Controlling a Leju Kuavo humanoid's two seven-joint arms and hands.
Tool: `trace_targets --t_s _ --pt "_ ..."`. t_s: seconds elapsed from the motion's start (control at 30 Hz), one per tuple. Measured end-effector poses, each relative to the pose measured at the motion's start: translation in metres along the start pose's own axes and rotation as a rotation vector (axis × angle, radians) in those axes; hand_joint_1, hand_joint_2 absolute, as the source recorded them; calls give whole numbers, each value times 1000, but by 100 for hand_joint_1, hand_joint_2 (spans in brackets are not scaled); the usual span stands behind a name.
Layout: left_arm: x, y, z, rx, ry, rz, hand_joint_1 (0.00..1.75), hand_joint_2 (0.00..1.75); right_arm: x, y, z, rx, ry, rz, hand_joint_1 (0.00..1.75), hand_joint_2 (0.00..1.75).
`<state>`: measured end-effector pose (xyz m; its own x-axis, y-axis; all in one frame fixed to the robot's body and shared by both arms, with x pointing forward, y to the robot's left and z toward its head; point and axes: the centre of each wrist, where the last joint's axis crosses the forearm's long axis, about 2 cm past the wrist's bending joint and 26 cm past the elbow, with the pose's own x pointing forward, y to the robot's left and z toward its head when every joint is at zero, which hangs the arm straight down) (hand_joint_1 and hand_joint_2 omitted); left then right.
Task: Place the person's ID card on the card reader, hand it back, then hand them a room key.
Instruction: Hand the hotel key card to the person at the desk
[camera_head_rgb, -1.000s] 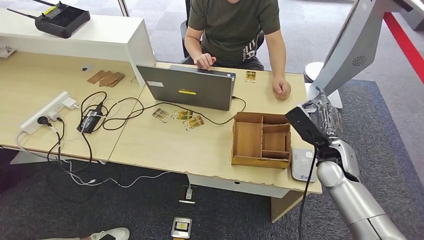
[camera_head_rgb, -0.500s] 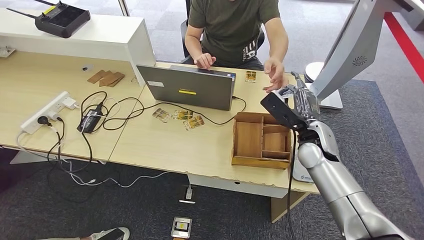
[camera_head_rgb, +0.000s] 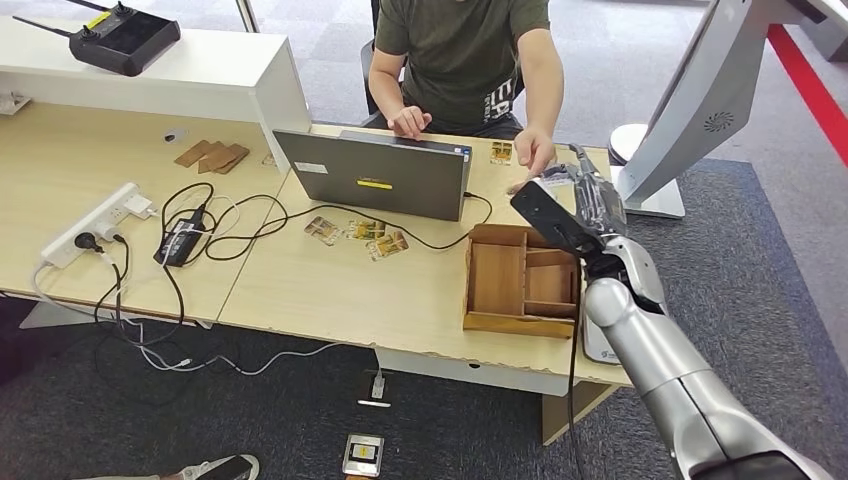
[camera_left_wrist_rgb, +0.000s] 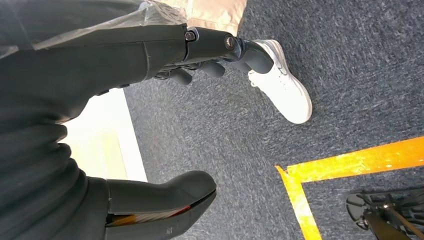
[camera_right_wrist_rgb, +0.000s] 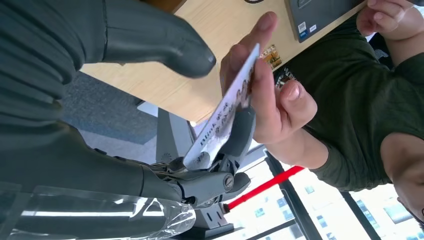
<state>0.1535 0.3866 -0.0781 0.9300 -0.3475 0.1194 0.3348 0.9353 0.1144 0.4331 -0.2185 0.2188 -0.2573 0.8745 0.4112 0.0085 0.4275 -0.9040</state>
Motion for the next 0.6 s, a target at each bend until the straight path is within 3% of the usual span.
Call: trace_targets --t_s 0.4,0.6 --pt "-3 0 0 -4 -4 27 0 175 -3 1 1 -71 -28 12 0 175" --pt "-17 0 -2 1 1 57 0 175 -12 -2 29 -152 -58 69 0 175"
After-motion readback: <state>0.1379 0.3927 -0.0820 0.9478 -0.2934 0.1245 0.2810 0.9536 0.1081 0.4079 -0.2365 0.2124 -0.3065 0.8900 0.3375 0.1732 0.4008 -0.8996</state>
